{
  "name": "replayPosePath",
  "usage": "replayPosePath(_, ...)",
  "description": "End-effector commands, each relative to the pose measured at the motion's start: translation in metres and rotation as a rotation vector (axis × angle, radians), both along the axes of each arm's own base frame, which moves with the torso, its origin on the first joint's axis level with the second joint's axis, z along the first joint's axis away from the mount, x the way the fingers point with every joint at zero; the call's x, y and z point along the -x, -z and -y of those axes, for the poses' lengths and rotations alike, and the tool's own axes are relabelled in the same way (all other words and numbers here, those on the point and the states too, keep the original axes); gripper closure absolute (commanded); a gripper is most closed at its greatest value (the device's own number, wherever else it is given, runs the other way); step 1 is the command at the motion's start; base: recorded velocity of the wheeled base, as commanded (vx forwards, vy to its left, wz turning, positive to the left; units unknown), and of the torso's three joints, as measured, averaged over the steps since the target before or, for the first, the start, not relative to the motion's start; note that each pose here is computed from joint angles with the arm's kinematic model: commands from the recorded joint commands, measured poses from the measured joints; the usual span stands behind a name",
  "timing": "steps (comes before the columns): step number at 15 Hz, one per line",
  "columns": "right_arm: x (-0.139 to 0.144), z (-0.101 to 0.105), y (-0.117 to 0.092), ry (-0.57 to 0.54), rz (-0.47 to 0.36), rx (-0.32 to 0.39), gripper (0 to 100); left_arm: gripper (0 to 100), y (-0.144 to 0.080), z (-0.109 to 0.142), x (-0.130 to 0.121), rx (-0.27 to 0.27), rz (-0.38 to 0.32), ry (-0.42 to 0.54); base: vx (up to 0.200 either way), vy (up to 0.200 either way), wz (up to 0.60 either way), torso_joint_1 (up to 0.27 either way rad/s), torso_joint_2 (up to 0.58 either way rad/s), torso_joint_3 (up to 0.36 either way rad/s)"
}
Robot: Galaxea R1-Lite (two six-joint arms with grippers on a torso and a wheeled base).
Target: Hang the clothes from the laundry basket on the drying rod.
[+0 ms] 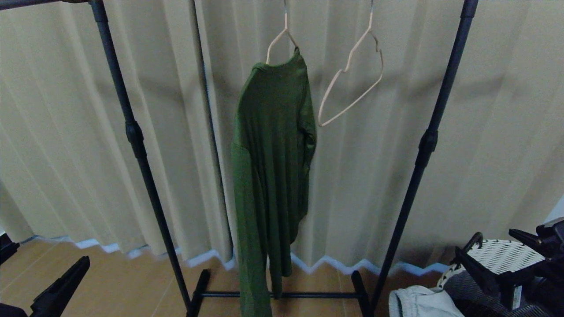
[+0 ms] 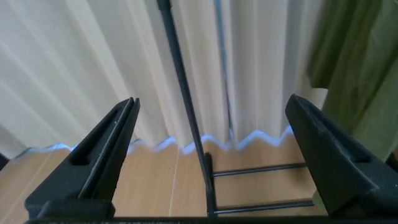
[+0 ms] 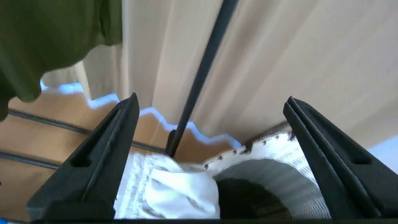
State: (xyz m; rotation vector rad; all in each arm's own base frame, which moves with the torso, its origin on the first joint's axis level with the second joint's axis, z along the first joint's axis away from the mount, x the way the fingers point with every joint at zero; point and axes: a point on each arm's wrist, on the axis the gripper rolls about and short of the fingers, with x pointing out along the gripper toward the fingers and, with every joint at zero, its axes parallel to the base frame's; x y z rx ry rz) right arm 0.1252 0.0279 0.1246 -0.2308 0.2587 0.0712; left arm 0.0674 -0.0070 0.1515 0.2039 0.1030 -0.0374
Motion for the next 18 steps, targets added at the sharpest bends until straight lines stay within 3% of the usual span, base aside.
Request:
replayPosePath(1,-0.004,-0.001,-0.007,0.0,0.024,-0.001,0,0,-0.001,0.001,0.002,0.002,0.012,0.017,0.0,0.0,0.0,0.0,0.0,0.0)
replayPosePath(4,-0.006,0.0,0.005,0.009,-0.086,0.027,0,0,-0.001,0.002,0.001,0.002,0.009,0.026,0.0,0.0,0.0,0.0,0.0,0.0)
replayPosePath(8,-0.012,0.002,-0.001,0.025,-0.136,0.064,0,0,-0.005,0.002,0.0,0.005,0.019,0.023,0.0,0.0,0.0,0.0,0.0,0.0)
replayPosePath(10,-0.011,0.002,0.004,0.012,-0.177,0.101,0,0,-0.004,0.002,0.0,0.004,0.015,0.023,0.2,0.0,0.0,0.0,0.0,0.002)
replayPosePath(16,-0.025,-0.003,0.032,-0.028,-0.406,0.173,0,0,-0.002,0.002,0.001,0.001,0.009,0.025,0.033,0.0,0.0,-0.002,0.0,0.0)
replayPosePath(18,-0.031,-0.014,0.045,-0.093,-0.487,0.205,0,0,-0.001,0.002,0.001,0.001,0.007,0.026,0.0,0.0,0.0,0.0,0.0,0.0)
